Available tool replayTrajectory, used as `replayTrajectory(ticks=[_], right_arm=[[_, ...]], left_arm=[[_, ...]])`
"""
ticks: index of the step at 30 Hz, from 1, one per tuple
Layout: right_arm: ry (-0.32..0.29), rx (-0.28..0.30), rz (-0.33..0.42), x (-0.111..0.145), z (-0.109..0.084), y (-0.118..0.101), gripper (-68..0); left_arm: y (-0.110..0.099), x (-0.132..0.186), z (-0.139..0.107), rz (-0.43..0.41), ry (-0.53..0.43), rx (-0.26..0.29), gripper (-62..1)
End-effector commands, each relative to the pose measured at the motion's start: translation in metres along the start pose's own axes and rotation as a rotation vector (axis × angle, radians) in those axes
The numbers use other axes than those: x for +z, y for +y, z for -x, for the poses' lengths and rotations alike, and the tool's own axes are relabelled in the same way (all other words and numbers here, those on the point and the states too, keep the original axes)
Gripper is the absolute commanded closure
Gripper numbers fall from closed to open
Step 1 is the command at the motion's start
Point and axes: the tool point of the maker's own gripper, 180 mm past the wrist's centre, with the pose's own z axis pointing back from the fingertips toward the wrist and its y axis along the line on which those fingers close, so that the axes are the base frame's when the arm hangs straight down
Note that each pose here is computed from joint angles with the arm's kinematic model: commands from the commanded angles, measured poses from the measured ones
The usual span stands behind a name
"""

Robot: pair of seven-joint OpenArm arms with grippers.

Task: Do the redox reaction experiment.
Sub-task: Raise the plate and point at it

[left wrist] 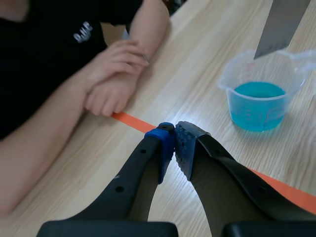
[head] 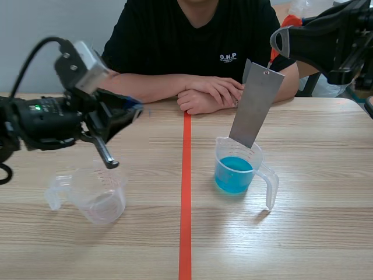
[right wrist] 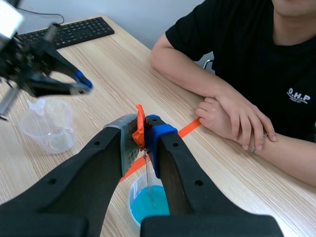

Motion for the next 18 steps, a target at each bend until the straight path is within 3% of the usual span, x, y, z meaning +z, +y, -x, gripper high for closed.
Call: replayTrajectory(ticks=[1,11,18], right_arm=[[-0.030,0.019,0.004,0.002,-0.011,-0.002,-1.3],[-0.031,0.022,0.005,0.002,-0.012,-0.003,-1.3],[-0.034,0.024,0.005,0.002,-0.013,-0.003,-1.3]], left_arm=[[0.003,0.017,0.002,-0.032,-0.004,0.026,-4.9],[0.040,0.133,0.068,-0.325,0.209,0.134,-4.9],[0.020,0.204,0.115,-0.475,0.384,0.230,-4.9]])
